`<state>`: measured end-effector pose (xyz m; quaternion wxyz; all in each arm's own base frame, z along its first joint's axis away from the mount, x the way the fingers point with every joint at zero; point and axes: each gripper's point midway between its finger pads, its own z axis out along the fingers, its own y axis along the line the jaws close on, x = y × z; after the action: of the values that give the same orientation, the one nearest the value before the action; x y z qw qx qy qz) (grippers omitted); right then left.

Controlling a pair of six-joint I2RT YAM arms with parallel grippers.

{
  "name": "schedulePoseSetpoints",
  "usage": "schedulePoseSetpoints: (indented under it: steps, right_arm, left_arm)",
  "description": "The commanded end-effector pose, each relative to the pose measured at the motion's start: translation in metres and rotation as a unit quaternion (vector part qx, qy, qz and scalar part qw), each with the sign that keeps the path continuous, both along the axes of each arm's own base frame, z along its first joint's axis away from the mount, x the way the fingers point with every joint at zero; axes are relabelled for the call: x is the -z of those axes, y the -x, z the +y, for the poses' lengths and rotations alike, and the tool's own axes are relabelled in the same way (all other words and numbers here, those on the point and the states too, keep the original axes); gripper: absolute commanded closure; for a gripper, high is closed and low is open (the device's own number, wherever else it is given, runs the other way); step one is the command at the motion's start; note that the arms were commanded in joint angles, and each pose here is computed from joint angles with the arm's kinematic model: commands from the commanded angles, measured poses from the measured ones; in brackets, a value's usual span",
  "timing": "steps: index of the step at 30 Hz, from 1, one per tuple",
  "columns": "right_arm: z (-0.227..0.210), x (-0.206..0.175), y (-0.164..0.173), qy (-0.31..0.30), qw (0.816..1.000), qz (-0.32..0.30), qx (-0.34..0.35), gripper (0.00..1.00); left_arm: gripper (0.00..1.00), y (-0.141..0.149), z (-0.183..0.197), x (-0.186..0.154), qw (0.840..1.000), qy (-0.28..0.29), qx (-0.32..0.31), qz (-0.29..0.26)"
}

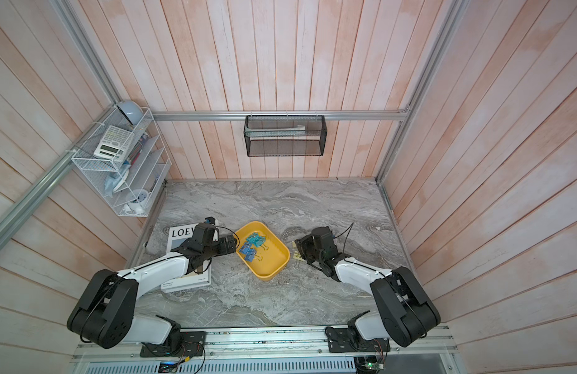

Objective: Put the binder clips in the storage box
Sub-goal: Pick up the binder clip at the center of the board.

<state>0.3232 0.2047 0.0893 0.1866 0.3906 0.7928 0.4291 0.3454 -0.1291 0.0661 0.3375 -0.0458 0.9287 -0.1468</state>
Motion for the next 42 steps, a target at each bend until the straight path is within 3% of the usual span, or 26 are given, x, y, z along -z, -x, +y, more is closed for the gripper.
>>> schedulePoseSetpoints:
  steps: [1,34,42]
  right_arm:
    - [0.001,-0.004,-0.008,0.004,1.0,-0.005,-0.007,0.76]
    - [-0.01,0.015,0.017,-0.003,1.0,0.023,-0.017,0.75]
    - [-0.013,0.018,0.008,-0.001,1.0,0.024,-0.011,0.75]
  left_arm:
    - [0.0,0.0,0.001,0.003,1.0,-0.002,0.004,0.0]
    - [0.0,0.0,0.001,0.005,1.0,-0.004,0.003,0.004]
    - [0.0,0.0,0.002,0.005,1.0,-0.006,0.003,0.004]
